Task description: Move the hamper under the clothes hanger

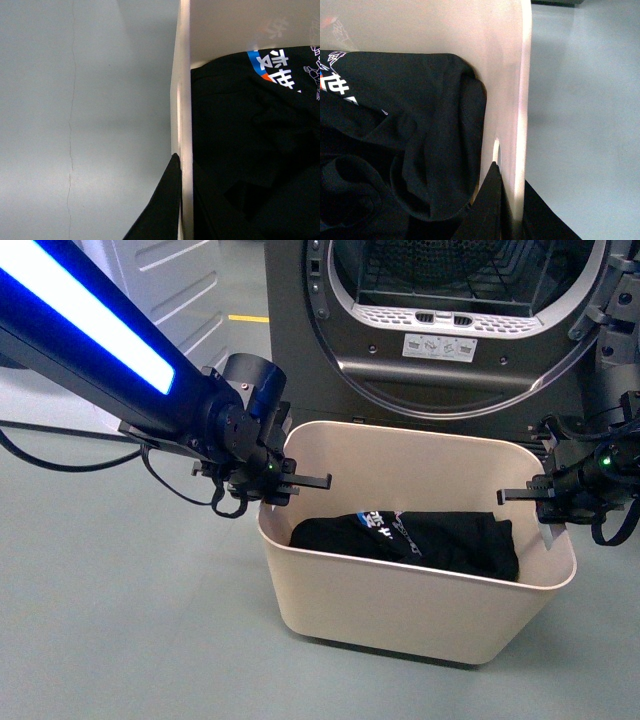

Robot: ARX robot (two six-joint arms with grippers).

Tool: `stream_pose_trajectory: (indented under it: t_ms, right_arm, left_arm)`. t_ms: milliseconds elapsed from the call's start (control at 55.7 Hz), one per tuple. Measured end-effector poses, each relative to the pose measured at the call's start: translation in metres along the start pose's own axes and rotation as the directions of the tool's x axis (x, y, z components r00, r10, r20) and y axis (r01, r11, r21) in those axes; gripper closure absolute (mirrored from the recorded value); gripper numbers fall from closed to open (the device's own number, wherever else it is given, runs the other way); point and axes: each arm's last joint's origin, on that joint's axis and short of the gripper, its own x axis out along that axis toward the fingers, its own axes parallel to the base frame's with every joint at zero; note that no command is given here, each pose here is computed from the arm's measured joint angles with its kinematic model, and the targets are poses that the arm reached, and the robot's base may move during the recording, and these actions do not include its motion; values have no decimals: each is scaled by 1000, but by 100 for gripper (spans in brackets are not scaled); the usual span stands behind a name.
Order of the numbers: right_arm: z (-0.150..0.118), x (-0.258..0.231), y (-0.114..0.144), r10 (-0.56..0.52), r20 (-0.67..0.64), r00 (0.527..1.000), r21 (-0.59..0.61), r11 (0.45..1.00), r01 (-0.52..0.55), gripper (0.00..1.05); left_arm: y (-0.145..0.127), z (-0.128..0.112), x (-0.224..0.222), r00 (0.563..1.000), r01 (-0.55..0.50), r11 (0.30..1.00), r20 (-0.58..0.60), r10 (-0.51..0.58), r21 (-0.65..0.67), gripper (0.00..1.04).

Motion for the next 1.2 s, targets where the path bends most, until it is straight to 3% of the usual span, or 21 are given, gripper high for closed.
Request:
stream_pose_trajectory:
  t_ms: [987,1203]
  right_arm:
    - [-2,-1,4,6,1,1000,-12,1000,-6,102]
    - [-2,-2,22,49,4,999,-39,998,-48,102]
  left_arm:
    - [0,1,-2,1000,-5,1000,0,5,-1,101]
    - [20,1,-1,999,-47,999,-2,46,-27,101]
